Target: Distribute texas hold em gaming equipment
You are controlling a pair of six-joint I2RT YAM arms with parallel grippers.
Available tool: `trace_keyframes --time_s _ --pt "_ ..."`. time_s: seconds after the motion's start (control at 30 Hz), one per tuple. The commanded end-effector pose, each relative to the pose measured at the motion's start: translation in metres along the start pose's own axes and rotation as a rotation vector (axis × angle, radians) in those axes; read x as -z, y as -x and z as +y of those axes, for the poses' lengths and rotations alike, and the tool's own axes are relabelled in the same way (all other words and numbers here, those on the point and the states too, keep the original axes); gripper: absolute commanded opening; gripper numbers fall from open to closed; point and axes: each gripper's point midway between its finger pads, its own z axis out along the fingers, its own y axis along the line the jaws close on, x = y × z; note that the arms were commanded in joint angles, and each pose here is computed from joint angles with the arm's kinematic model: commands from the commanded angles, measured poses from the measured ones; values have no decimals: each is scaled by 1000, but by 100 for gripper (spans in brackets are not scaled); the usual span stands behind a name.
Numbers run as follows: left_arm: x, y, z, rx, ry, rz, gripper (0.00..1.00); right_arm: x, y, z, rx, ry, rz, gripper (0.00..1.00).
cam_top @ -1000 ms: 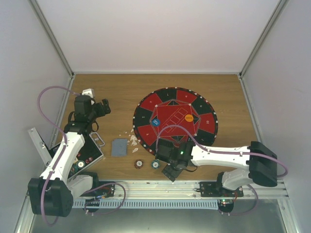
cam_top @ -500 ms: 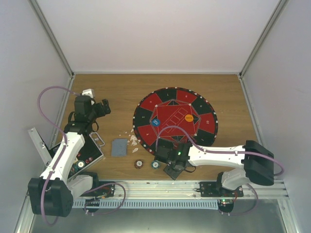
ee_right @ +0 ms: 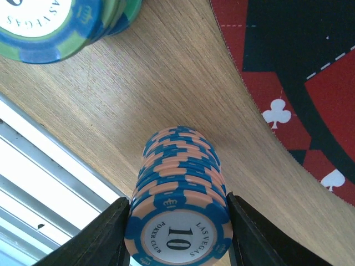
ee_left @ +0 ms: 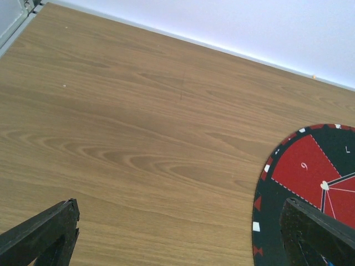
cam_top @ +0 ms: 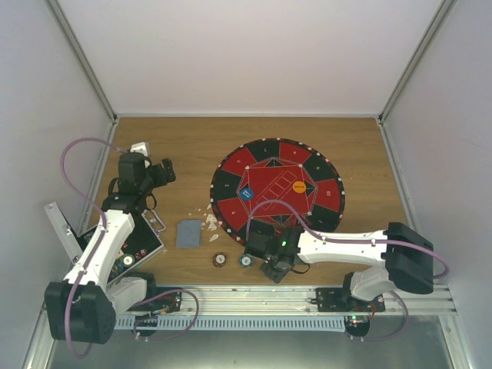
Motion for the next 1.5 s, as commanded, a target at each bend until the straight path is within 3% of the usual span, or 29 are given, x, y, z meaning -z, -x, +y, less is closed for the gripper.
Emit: trace_keyframes --time_s 0.0,0.37,0.6,0.97,1.47 --pt "6 6 -2 11 -17 -39 99 -1 -2 4 -11 14 1 45" --pt "8 5 -1 20 -15 -44 99 27 9 1 -92 46 -50 41" --pt "8 5 1 23 -2 -48 99 46 27 -43 -257 45 -100 40" --pt "9 7 4 24 14 -57 99 10 39 -102 -417 34 -75 40" --pt "6 5 9 28 39 -52 99 -29 45 -97 -352 82 -4 40"
